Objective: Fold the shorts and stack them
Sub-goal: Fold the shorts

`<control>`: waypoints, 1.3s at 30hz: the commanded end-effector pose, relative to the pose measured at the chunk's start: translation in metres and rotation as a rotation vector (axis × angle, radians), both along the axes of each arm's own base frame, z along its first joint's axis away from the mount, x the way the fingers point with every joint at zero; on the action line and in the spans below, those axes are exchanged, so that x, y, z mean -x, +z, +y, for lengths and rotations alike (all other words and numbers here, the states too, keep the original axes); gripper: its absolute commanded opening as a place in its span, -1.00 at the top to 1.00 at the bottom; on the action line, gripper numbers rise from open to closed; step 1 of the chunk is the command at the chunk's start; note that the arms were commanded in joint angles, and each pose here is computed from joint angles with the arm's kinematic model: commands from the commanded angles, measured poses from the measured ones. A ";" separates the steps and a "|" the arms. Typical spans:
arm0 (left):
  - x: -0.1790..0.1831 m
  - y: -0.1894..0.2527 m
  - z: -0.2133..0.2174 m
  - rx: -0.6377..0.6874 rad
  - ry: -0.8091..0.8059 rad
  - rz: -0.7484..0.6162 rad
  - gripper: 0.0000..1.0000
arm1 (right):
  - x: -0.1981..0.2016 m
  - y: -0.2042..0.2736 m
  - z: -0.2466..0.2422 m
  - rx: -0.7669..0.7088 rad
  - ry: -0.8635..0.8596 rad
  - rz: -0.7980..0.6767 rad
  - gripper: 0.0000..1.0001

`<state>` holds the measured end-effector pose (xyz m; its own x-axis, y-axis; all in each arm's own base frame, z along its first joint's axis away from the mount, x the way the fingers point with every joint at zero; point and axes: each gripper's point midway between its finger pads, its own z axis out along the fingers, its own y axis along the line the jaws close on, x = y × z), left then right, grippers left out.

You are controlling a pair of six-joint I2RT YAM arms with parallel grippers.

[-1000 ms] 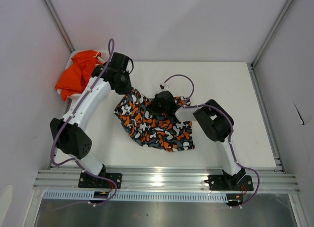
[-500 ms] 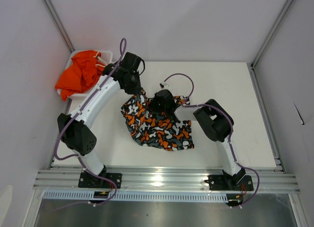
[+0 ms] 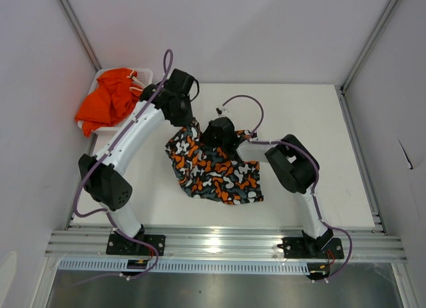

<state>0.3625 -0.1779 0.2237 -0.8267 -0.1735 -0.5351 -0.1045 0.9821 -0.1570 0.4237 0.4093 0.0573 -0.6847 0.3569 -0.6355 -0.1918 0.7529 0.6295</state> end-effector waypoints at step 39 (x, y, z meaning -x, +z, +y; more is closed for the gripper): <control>-0.016 0.011 -0.043 0.018 0.199 0.011 1.00 | 0.069 0.049 -0.199 0.245 -0.140 0.089 0.42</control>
